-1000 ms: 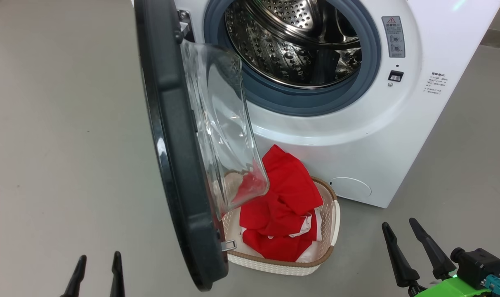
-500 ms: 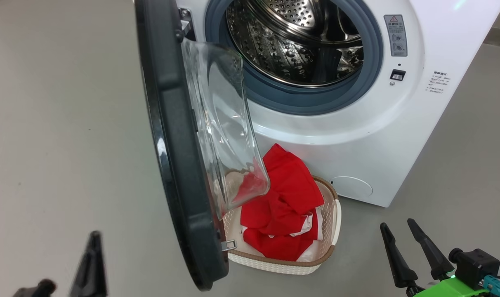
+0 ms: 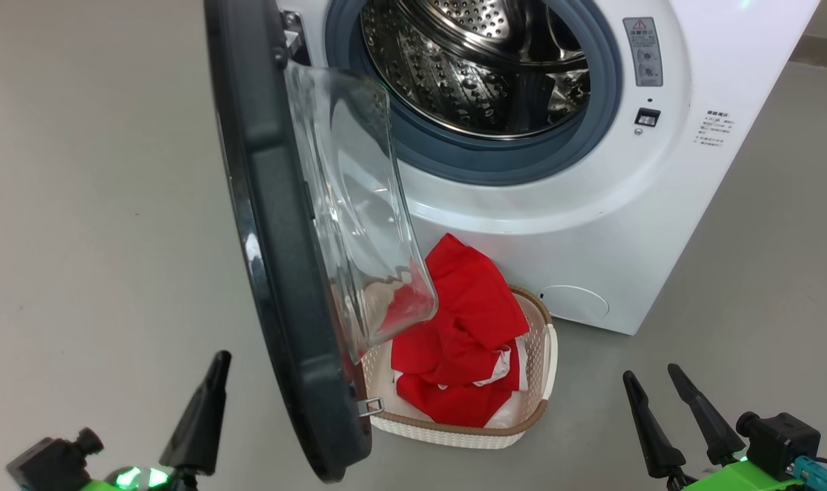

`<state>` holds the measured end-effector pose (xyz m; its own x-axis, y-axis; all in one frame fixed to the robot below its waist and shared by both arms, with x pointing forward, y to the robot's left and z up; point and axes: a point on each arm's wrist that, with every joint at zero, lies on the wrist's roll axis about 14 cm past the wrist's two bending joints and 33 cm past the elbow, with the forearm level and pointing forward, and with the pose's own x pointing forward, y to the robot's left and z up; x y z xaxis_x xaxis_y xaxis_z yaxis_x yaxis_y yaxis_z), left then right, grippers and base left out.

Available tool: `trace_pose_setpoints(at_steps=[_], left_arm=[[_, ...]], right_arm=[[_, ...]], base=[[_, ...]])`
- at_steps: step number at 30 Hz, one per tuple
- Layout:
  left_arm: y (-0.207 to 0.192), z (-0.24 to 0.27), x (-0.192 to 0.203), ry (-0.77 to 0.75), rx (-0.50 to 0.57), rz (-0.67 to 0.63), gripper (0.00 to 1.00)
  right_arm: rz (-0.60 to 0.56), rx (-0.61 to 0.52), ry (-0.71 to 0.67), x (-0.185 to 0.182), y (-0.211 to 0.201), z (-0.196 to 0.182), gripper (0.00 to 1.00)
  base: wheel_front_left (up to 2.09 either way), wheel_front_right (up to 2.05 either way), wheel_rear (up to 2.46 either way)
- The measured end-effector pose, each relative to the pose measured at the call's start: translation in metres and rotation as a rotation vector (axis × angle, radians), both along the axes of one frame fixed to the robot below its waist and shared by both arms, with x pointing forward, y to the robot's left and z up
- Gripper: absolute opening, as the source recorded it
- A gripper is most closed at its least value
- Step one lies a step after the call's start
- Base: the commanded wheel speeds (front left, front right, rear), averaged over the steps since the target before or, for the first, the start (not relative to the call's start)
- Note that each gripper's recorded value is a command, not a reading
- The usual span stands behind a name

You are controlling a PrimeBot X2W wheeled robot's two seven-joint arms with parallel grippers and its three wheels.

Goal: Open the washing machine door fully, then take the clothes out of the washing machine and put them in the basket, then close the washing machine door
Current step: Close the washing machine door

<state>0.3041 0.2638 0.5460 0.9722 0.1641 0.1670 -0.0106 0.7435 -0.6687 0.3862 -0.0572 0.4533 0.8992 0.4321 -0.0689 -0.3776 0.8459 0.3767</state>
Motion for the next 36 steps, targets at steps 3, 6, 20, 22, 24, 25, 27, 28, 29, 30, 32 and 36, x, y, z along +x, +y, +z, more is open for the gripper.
trace_pose_setpoints(at_steps=[3, 6, 20, 22, 24, 25, 27, 28, 29, 30, 32, 36], left_arm=[[-0.013, 0.003, 0.001, -0.001, -0.052, -0.07, 0.0], [-0.028, -0.001, 0.001, 0.019, -0.083, -0.141, 0.0], [-0.067, -0.003, 0.014, 0.054, -0.101, -0.306, 0.0], [-0.074, -0.002, 0.019, 0.051, -0.097, -0.333, 0.0], [-0.083, -0.001, 0.026, 0.049, -0.082, -0.364, 0.0], [-0.086, 0.0, 0.029, 0.046, -0.076, -0.375, 0.0], [-0.093, 0.002, 0.038, 0.037, -0.065, -0.393, 0.0], [-0.095, 0.003, 0.042, 0.031, -0.062, -0.4, 0.0], [-0.099, 0.005, 0.047, 0.025, -0.058, -0.411, 0.0], [-0.103, 0.007, 0.052, 0.02, -0.052, -0.425, 0.0], [-0.111, 0.011, 0.062, 0.003, -0.038, -0.448, 0.0], [-0.132, 0.023, 0.083, -0.038, -0.02, -0.504, 0.0]], right_arm=[[-0.006, 0.0, 0.007, 0.001, -0.002, -0.003, 1.0], [-0.01, -0.001, 0.013, 0.001, -0.003, -0.005, 1.0], [-0.03, 0.003, 0.02, 0.005, -0.009, -0.008, 1.0], [-0.04, 0.004, 0.019, 0.006, -0.012, -0.007, 1.0], [-0.051, 0.006, 0.014, 0.008, -0.015, -0.006, 1.0], [-0.059, 0.007, 0.016, 0.008, -0.018, -0.006, 1.0], [-0.076, 0.007, 0.02, 0.008, -0.023, -0.008, 1.0], [-0.085, 0.007, 0.021, 0.009, -0.026, -0.008, 1.0], [-0.092, 0.007, 0.021, 0.009, -0.028, -0.009, 1.0], [-0.1, 0.009, 0.021, 0.01, -0.03, -0.008, 1.0], [-0.117, 0.013, 0.02, 0.012, -0.034, -0.008, 1.0], [-0.154, 0.014, 0.037, 0.013, -0.045, -0.014, 1.0]], base=[[0.0, 0.0, 0.0], [0.0, 0.0, 0.0], [0.0, 0.0, 0.0], [0.0, 0.0, 0.0], [0.0, 0.0, 0.0], [0.0, 0.0, 0.0], [0.0, 0.0, 0.0], [0.0, 0.0, 0.0], [0.0, 0.0, 0.0], [0.0, 0.0, 0.0], [0.0, 0.0, 0.0], [0.0, 0.0, 0.0]])
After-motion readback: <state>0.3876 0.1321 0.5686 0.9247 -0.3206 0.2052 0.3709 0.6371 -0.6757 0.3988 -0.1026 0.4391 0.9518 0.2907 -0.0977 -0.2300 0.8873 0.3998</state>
